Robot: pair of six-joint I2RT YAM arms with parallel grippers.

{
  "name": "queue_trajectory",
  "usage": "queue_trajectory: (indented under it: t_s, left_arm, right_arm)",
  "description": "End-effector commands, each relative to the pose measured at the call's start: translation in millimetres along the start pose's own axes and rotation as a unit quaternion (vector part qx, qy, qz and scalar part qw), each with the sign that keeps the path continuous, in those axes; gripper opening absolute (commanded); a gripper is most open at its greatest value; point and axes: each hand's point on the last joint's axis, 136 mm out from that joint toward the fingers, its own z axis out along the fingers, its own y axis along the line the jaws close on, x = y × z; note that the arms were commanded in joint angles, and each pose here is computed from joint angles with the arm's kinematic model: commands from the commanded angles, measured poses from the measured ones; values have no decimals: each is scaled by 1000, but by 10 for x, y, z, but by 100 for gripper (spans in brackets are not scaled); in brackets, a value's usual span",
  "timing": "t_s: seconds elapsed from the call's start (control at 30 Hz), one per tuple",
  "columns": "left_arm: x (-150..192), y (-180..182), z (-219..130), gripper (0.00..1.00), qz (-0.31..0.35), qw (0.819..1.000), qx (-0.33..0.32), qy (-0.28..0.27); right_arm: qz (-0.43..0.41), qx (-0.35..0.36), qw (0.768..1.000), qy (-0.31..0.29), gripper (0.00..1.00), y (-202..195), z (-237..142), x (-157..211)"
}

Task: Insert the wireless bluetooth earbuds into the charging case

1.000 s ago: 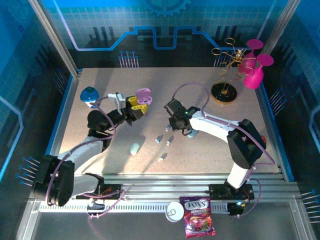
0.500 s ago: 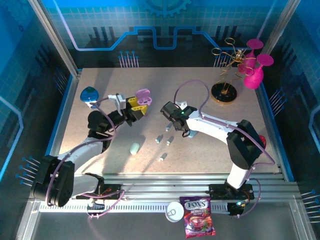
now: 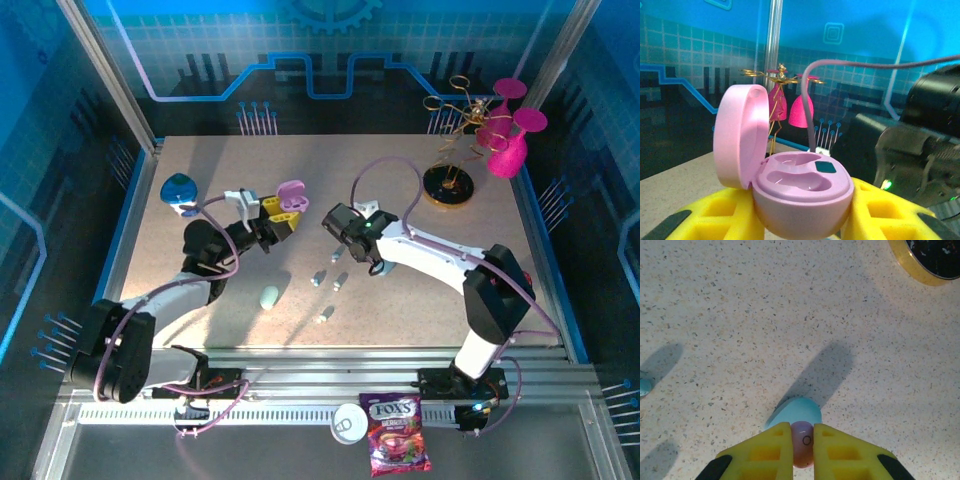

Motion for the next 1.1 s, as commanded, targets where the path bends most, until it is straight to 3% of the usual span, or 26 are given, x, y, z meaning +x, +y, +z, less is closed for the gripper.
queue_trajectory:
  t_s: [0.0, 0.23, 0.47, 0.67, 1.07]
  left_arm:
    - [128, 44, 33, 22, 22, 1000, -14, 10]
    - [420, 84, 153, 22, 39, 998, -20, 33]
    - [656, 93, 239, 21, 49, 997, -22, 51]
    - [901, 11, 348, 21, 71, 993, -19, 90]
    - [1000, -148, 508, 21, 81, 992, 3, 102]
  right_arm:
    - [14, -6, 999, -40, 12, -81, -320, -174]
    - [20, -100, 992, -79, 12, 59, -805, -336]
    - [41, -252, 960, -114, 12, 357, -1264, -524]
    - [39, -293, 946, -133, 12, 471, -1466, -667]
    - [31, -327, 934, -140, 12, 685, -1524, -777]
